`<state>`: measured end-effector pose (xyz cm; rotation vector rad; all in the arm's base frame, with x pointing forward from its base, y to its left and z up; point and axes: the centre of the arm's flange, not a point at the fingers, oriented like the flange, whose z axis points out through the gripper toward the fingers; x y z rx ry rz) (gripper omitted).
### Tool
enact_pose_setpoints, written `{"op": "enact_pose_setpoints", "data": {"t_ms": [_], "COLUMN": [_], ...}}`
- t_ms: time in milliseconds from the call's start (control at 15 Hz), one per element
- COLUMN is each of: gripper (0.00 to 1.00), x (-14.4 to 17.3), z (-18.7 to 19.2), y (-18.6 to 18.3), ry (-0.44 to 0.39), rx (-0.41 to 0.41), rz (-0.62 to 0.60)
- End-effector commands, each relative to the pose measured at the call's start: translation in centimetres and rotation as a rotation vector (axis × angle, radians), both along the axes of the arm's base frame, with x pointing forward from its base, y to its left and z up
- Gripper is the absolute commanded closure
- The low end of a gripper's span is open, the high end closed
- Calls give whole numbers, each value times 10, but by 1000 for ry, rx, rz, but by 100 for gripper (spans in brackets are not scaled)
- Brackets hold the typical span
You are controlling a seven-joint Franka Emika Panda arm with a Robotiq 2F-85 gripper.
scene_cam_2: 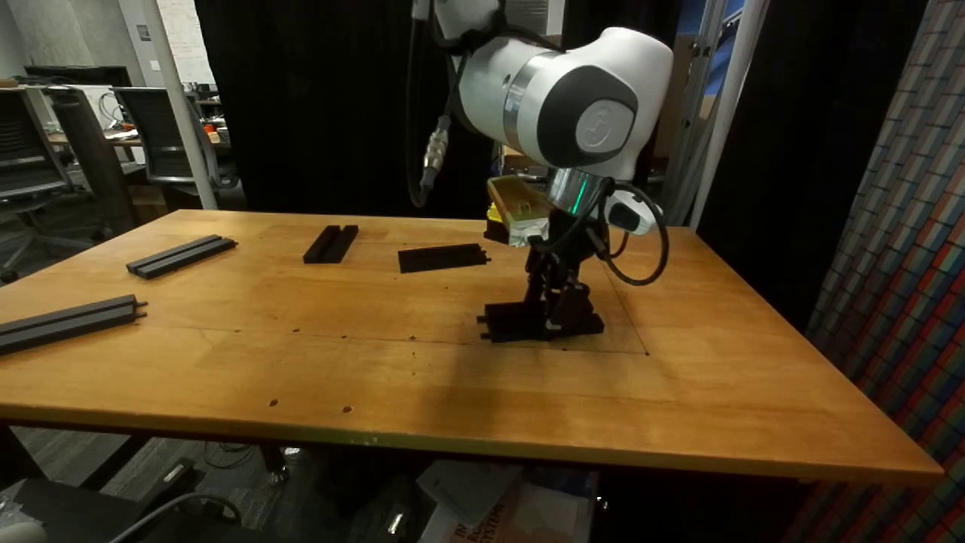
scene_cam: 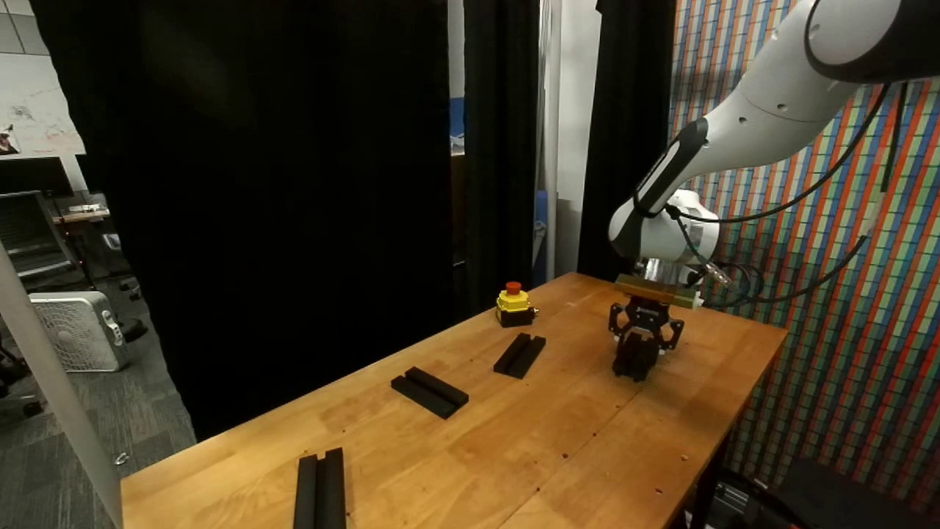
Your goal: Stack the black objects
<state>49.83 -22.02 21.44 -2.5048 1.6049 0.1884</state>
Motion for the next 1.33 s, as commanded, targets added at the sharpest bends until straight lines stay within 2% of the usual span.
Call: {"op": "enact_pose_setpoints", "data": {"t_ms": [0, 867, 1267], "gripper": [54, 54, 54], "x": [26, 102, 139], "z": [-12, 35, 47], "y": [24, 98, 124], "ry": [2, -11, -16], "rx": [49, -10, 46], "rz": [75, 286, 356]}}
